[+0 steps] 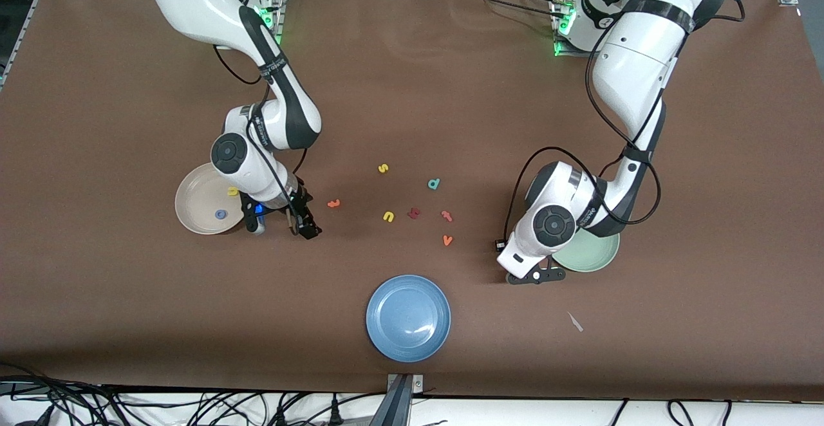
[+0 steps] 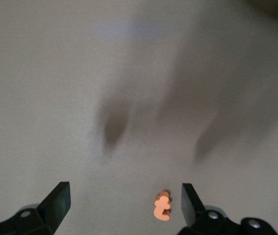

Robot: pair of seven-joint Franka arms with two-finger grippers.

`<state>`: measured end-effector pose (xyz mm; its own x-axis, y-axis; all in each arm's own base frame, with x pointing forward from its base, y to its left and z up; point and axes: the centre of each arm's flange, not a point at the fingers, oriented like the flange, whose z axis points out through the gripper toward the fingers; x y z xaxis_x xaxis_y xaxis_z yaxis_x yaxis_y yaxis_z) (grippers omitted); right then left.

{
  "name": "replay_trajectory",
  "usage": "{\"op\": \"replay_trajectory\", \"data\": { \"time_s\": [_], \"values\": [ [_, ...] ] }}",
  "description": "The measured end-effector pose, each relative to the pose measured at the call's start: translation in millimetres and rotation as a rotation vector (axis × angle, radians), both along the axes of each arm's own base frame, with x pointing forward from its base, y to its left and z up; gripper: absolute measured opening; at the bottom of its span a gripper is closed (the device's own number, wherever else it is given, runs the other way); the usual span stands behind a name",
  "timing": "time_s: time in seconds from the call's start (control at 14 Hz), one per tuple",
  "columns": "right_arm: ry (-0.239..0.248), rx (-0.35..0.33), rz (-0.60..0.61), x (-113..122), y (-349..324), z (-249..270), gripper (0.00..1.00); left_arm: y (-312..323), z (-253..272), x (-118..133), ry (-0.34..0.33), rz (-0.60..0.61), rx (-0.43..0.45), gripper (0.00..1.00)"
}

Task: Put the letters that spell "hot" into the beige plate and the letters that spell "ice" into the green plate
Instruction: 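Grasp the orange t with the right gripper while the left gripper grasps pink l, then drop the orange t on the beige plate while the left gripper drops l on green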

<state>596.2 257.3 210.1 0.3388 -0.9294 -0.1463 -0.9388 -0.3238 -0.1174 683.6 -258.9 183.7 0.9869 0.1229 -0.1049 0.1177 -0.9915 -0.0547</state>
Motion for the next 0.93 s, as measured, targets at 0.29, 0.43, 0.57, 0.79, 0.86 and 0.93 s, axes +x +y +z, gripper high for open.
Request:
{"op": "replay_trajectory", "data": {
  "time_s": [0.29, 0.43, 0.57, 0.79, 0.86, 0.93],
  "values": [
    [0.060, -0.014, -0.056, -12, 27, -23, 1.00, 17, 49, 2, 0.057, 0.018, 0.043, 0.07],
    [0.101, -0.019, -0.052, -12, 38, -26, 1.00, 38, 70, 4, 0.085, -0.007, 0.052, 0.07],
    [0.130, -0.023, -0.047, -12, 41, -26, 1.00, 63, 74, 9, 0.105, -0.061, 0.044, 0.07],
    [0.147, -0.035, -0.043, -13, 39, -31, 0.99, 106, 59, 13, 0.145, -0.145, 0.021, 0.07],
    [0.150, -0.039, -0.041, -14, 39, -34, 0.99, 117, 51, 14, 0.157, -0.158, 0.015, 0.07],
    [0.153, -0.042, -0.039, -15, 39, -37, 0.93, 124, 44, 14, 0.161, -0.164, 0.010, 0.07]
  ]
}}
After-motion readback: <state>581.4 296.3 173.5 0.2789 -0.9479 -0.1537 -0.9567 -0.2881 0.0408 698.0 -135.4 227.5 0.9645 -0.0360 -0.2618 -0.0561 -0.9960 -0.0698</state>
